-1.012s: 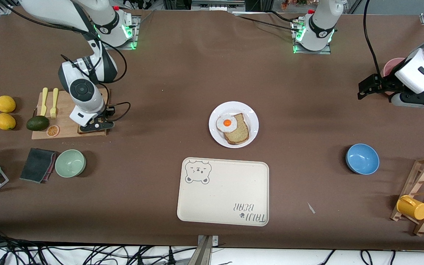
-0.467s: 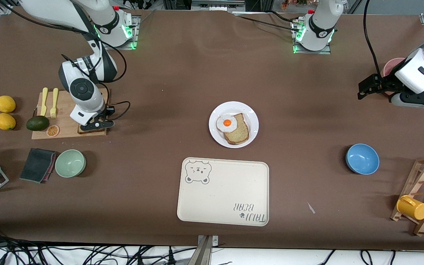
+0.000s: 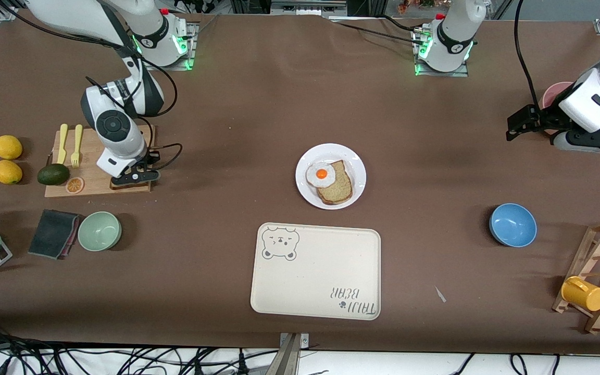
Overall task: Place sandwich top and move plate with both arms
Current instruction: 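Close the right gripper on the bread slice's crust edge, then lift the bread slice with the right gripper toward the white plate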
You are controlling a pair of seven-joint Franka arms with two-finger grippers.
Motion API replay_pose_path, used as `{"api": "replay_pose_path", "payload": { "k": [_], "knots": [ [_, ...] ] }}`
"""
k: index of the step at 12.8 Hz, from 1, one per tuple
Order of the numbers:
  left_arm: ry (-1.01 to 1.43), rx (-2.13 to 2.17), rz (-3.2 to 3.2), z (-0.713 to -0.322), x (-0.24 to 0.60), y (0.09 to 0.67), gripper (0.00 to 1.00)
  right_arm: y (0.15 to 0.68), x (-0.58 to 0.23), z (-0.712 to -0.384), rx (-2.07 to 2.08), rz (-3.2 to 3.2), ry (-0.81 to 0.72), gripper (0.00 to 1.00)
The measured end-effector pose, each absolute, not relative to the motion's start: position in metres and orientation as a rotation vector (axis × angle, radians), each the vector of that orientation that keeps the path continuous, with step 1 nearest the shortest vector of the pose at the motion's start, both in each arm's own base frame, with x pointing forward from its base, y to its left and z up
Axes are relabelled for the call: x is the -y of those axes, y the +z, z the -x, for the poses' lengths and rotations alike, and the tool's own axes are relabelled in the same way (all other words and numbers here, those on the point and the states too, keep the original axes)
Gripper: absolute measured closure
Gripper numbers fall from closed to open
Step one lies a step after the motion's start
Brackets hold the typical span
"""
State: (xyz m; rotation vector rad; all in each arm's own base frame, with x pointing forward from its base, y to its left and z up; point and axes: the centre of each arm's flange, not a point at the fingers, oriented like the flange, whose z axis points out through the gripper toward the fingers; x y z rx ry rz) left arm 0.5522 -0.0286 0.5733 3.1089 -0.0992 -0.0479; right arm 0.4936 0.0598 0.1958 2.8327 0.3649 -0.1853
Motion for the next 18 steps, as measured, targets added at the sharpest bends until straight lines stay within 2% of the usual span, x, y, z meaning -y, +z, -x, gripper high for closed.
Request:
{"api": "replay_pose_path", "payload": {
  "k": [5,8,13,18],
  "knots": [
    [-0.048,0.099,-3.109,-0.552,0.029,0.573,0.0,0.201,-0.061,-0.498,-0.364,-2.837,-0.16,0.93],
    [-0.048,0.099,-3.109,-0.552,0.029,0.573,0.0,0.222,-0.077,-0.52,-0.387,-2.84,-0.08,0.94],
    [-0.048,0.099,-3.109,-0.552,0.029,0.573,0.0,0.285,-0.145,-0.556,-0.452,-2.819,-0.06,0.94],
    [-0.048,0.099,-3.109,-0.552,0.028,0.573,0.0,0.343,-0.243,-0.572,-0.44,-2.939,-0.111,0.94]
  ]
}}
